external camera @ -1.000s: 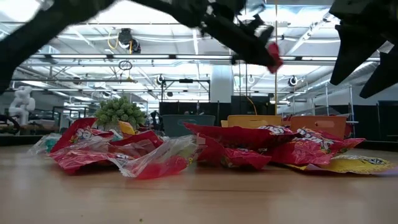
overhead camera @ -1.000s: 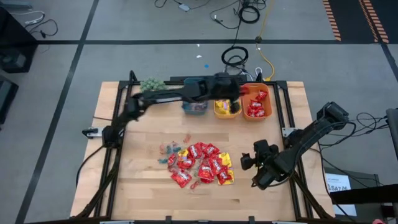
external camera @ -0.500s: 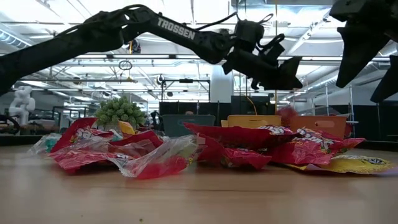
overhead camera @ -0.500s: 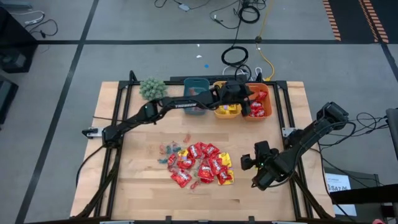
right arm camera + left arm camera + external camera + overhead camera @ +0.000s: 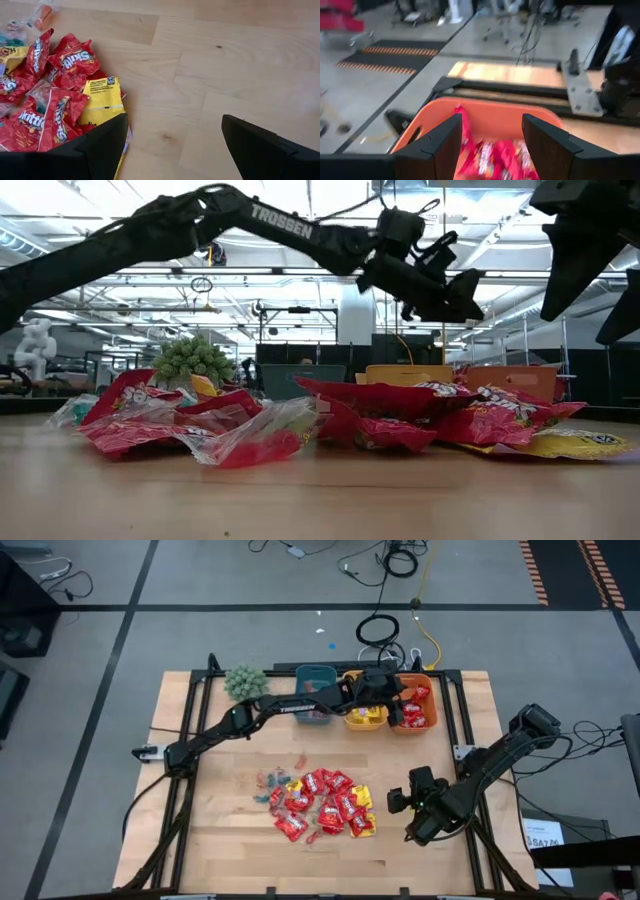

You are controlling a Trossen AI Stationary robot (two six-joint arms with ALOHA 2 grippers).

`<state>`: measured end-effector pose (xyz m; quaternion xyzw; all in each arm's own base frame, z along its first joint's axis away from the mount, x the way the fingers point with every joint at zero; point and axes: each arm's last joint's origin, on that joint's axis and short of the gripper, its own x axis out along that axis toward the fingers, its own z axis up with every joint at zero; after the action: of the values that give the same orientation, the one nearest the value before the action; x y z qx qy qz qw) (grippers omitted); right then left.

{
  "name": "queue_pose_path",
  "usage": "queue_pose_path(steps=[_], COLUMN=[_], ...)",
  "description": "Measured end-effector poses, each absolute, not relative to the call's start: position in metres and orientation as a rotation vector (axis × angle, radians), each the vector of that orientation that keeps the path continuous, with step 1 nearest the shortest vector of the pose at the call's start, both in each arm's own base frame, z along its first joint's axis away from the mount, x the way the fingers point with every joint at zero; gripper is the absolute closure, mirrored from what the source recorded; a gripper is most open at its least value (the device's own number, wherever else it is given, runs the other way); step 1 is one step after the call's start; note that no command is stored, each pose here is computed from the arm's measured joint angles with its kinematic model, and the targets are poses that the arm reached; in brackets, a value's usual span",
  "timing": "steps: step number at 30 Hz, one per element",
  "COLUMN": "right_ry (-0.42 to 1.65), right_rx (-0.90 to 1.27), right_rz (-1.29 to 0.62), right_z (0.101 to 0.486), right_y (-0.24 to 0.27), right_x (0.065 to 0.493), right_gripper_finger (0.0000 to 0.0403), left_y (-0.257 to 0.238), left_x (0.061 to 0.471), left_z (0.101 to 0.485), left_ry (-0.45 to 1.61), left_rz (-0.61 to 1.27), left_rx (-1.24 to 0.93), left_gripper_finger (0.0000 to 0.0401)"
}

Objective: Sort candy
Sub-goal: Put the yellow candy into the yellow bin

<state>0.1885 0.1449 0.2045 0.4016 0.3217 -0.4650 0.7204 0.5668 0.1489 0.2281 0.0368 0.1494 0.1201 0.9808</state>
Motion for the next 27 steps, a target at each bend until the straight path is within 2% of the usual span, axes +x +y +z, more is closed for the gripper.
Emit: queue_pose_path(steps=[5, 9, 17, 23, 27], right_ry=[0.71, 0.71, 0.666, 0.674, 0.685], right_rx=[0.89, 0.883, 0.835, 0.804, 0.786], right_rz=[-1.026, -1.021, -0.987, -0.941, -0.906], right_z=[0.205, 0.205, 0.206, 0.206, 0.206], right_y=[0.145, 0.145, 0.145, 0.147, 0.148], right_x=[0.189, 0.189, 0.191, 0.193, 0.195], right_gripper_finger=[0.009, 0.009, 0.009, 0.009, 0.009], left_y=[0.142, 0.141, 0.156, 0.114, 0.087], left_x=[0.54, 0.513, 0.464, 0.449, 0.424], left_z=[0.283, 0.329, 0.35, 0.36, 0.355], left_ry=[0.384, 0.396, 0.638, 0.668, 0.668], left_rz=[0.323, 0.233, 0.202, 0.209, 0.229], left_rx=[0.006, 0.02, -0.079, -0.023, 0.008], left_gripper_finger=[0.0184, 0.0184, 0.0211, 0.0246, 0.0271])
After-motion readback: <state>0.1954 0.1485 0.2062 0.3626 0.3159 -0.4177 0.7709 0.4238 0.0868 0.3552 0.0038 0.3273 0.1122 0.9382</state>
